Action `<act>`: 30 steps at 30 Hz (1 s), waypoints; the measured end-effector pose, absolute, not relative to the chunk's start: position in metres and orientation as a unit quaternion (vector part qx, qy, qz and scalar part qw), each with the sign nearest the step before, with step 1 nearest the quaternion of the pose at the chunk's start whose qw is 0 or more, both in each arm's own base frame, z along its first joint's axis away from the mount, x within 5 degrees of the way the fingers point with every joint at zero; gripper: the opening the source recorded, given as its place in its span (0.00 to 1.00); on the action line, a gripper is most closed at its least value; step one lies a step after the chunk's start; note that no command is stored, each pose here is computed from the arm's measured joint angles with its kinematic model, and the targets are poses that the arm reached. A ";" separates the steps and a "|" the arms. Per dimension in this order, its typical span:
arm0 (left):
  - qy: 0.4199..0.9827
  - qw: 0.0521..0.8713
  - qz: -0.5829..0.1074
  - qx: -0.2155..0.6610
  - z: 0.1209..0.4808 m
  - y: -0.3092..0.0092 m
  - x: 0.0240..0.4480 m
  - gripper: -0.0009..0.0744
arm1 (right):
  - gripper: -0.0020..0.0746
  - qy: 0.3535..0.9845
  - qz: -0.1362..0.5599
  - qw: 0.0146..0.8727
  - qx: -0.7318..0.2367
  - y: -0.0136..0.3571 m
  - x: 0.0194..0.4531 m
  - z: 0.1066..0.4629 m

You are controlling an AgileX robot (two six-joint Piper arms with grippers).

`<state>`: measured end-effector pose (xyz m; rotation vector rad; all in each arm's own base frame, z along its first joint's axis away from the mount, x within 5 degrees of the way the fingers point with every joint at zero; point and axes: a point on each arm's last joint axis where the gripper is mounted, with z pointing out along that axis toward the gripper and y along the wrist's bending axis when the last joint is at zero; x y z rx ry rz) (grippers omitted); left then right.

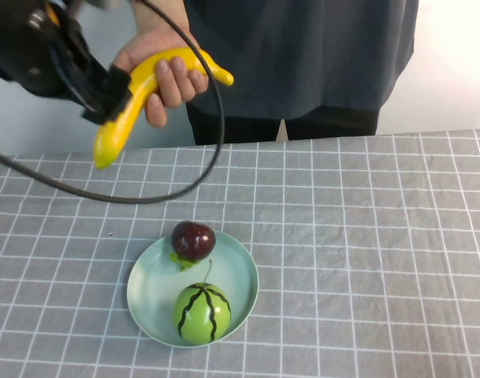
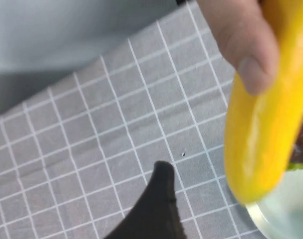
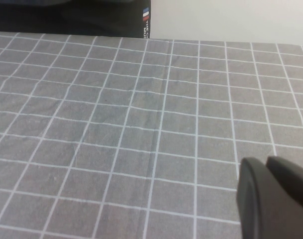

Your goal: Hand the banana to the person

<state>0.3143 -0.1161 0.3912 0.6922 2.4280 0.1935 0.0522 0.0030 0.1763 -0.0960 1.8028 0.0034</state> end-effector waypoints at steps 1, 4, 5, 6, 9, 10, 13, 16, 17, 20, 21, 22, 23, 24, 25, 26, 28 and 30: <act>0.912 0.312 0.070 0.258 0.402 -0.114 0.306 0.87 | 0.02 0.784 0.001 0.620 -0.042 0.003 0.052 0.176; 0.902 0.348 0.049 0.249 0.430 -0.105 0.279 0.77 | 0.02 0.784 -0.001 0.619 -0.044 0.003 0.052 0.176; 0.899 0.360 0.042 0.246 0.440 -0.102 0.268 0.69 | 0.02 0.784 -0.001 0.619 -0.044 0.003 0.052 0.176; 0.895 0.371 0.038 0.243 0.447 -0.098 0.260 0.59 | 0.02 0.784 -0.001 0.619 -0.044 0.003 0.052 0.176; 0.885 0.400 0.025 0.237 0.464 -0.085 0.227 0.26 | 0.02 0.784 -0.001 0.619 -0.044 0.003 0.052 0.176; 0.883 0.405 0.022 0.236 0.465 -0.081 0.216 0.17 | 0.02 0.784 -0.001 0.619 -0.044 0.003 0.052 0.176; 0.875 0.423 0.012 0.236 0.462 -0.069 0.187 0.06 | 0.02 0.784 -0.001 0.619 -0.044 0.003 0.052 0.176; 0.869 0.440 0.001 0.228 0.444 -0.058 0.160 0.02 | 0.02 0.784 -0.001 0.619 -0.044 0.003 0.052 0.176; 0.866 0.448 -0.004 0.225 0.437 -0.054 0.150 0.02 | 0.02 0.784 0.001 0.620 -0.042 0.003 0.052 0.176; 0.854 0.474 -0.018 0.213 0.412 -0.044 0.125 0.01 | 0.02 0.784 -0.002 0.619 -0.044 0.003 0.052 0.176; 0.846 0.490 -0.026 0.208 0.406 -0.041 0.116 0.01 | 0.02 0.784 -0.002 0.619 -0.044 0.003 0.052 0.176; 0.840 0.503 -0.036 0.202 0.396 -0.039 0.108 0.01 | 0.02 0.784 -0.002 0.619 -0.044 0.003 0.052 0.176; 0.832 0.516 -0.047 0.199 0.386 -0.037 0.101 0.01 | 0.02 0.784 -0.002 0.619 -0.044 0.003 0.052 0.176; 0.823 0.531 -0.059 0.195 0.376 -0.035 0.093 0.01 | 0.02 0.784 -0.002 0.619 -0.044 0.003 0.052 0.176; 0.818 0.538 -0.069 0.192 0.365 -0.034 0.088 0.01 | 0.02 0.784 -0.002 0.619 -0.044 0.003 0.052 0.176; 0.809 0.552 -0.079 0.188 0.356 -0.032 0.081 0.01 | 0.02 0.784 0.001 0.620 -0.042 0.003 0.052 0.176; 0.794 0.572 -0.097 0.179 0.339 -0.028 0.070 0.01 | 0.02 0.784 -0.002 0.619 -0.044 0.003 0.052 0.176; 0.788 0.581 -0.107 0.173 0.320 -0.025 0.062 0.01 | 0.02 0.784 -0.001 0.619 -0.044 0.003 0.052 0.176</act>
